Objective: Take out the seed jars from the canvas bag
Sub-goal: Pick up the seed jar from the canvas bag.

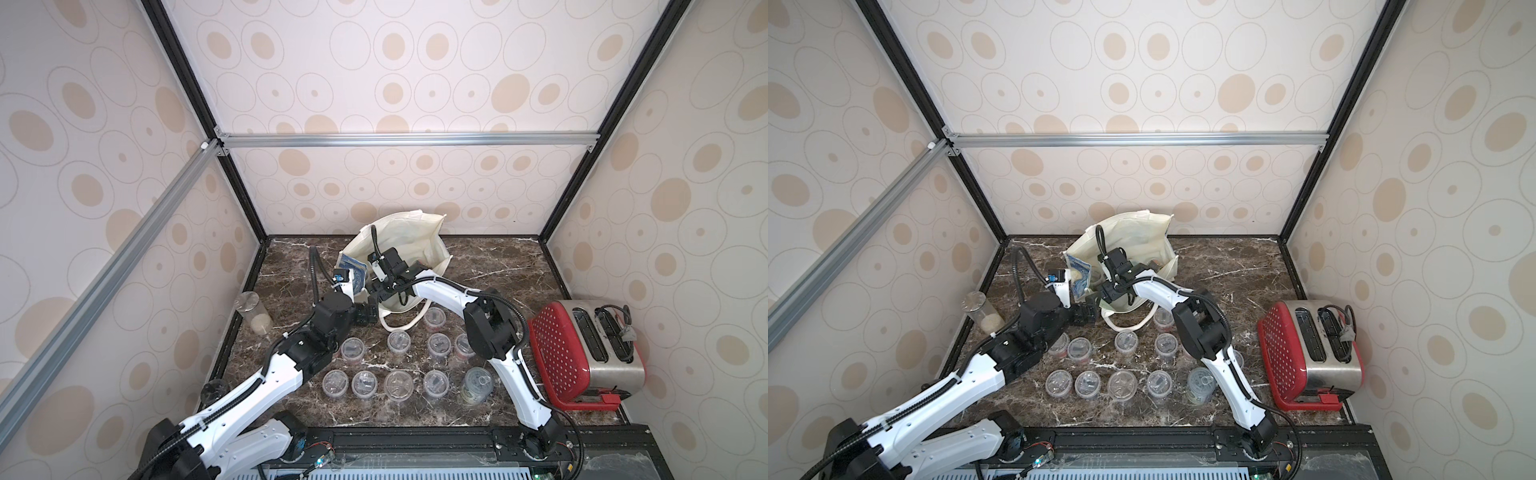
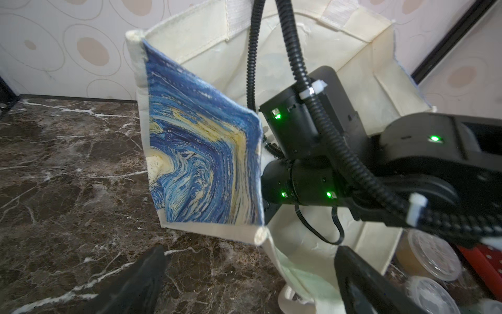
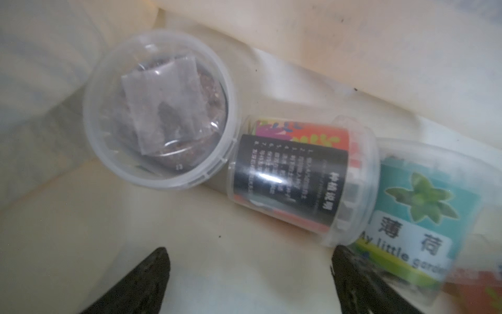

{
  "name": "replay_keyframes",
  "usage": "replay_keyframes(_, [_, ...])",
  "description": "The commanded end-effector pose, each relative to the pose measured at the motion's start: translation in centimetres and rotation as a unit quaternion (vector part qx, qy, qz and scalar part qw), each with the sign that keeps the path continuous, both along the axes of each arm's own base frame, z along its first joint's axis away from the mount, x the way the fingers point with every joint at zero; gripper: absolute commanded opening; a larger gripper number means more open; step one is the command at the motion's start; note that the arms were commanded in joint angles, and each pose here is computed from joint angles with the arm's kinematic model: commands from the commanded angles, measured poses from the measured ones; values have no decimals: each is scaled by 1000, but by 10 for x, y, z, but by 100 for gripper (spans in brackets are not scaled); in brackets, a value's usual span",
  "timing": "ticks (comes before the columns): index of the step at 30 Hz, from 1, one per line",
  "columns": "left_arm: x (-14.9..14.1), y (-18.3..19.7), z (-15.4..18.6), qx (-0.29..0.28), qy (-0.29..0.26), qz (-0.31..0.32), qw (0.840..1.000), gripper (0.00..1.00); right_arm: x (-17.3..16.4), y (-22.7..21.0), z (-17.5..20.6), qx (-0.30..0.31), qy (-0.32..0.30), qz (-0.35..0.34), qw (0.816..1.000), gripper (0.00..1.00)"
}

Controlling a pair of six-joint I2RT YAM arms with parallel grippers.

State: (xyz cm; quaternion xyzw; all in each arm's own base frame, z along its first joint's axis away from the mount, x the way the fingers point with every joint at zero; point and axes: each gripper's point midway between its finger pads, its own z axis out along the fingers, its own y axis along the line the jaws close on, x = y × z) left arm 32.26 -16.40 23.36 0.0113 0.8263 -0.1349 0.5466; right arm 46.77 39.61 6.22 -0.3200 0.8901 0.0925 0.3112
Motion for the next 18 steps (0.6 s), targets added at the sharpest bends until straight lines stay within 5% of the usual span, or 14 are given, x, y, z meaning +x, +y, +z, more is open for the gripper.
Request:
replay_keyframes(1, [22,18,21,23,-36,73,996,91,-2,1,26,10,-16,11,1000,96])
replay_keyframes(4, [27,28,8,70,-31,99,992,80,-3,0,31,8,-23,19,1000,97])
replay_keyframes(10, [14,30,-15,65,-14,82,994,37,5,-1,44,7,-56,38,998,99])
replay_keyframes(18, [-10,11,-34,-4,18,12,1000,22,21,0,33,-18,-49,35,998,99])
